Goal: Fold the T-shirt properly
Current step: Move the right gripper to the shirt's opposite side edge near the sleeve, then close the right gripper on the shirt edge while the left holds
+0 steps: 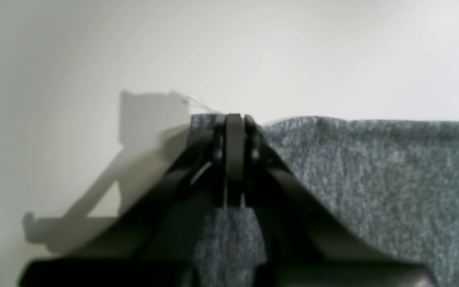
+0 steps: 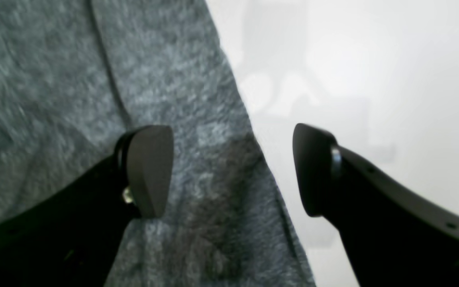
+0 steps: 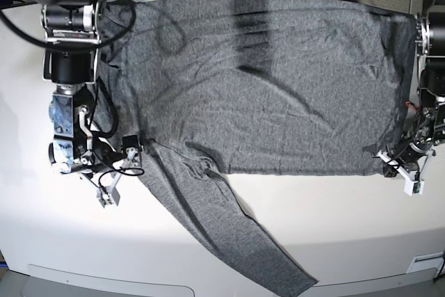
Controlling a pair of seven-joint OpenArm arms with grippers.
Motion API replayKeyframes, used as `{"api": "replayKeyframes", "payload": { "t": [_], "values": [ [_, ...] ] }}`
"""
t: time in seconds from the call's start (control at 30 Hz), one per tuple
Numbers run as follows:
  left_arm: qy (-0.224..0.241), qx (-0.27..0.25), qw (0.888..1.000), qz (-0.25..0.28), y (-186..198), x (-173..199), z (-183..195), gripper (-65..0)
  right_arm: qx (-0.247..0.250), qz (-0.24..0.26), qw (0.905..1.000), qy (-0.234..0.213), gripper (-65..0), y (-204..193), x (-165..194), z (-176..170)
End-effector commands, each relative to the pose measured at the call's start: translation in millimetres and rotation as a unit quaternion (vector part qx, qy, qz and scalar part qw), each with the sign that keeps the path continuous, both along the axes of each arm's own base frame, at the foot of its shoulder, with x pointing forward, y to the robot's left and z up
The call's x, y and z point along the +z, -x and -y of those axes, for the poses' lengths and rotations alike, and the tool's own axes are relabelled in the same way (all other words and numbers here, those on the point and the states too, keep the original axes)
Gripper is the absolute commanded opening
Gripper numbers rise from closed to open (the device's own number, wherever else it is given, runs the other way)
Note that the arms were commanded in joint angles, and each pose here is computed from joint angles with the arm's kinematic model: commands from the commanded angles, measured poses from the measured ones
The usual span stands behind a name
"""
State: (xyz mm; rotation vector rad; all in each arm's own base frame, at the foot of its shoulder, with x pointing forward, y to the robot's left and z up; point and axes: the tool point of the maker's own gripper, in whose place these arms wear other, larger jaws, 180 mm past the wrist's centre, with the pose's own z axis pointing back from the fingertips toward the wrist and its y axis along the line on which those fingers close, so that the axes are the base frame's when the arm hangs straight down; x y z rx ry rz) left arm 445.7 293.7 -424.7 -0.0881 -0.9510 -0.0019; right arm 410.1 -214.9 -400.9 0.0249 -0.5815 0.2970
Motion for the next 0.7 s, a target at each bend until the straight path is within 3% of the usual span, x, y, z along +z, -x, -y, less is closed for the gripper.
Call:
{"api": "replayKeyframes", "payload": {
  "t": [0.0, 0.23, 0.5, 0.67],
  "values": [
    [-0.003, 0.006, 0.999, 0.038, -18.0, 26.6, -9.0, -65.0, 0.002, 0.039, 0.9992, -0.002, -18.8, -18.0, 21.9, 3.0],
    [-0.003, 0.006, 0.999, 0.038, -18.0, 26.6, -9.0, -65.0, 0.007, 0.087, 0.9961, -0.014, -18.8, -28.7, 28.3, -3.2],
    [-0.003, 0.006, 0.999, 0.038, -17.8, 26.4, -9.0, -65.0, -0.040, 0.089, 0.9941, 0.046, -18.8, -26.9, -0.3, 30.9],
    [-0.003, 0.006, 0.999, 0.038, -17.9, 26.4, -8.8, -65.0, -0.046, 0.076, 0.9955, 0.033, -18.8, -20.7, -16.0, 30.4]
  ]
}}
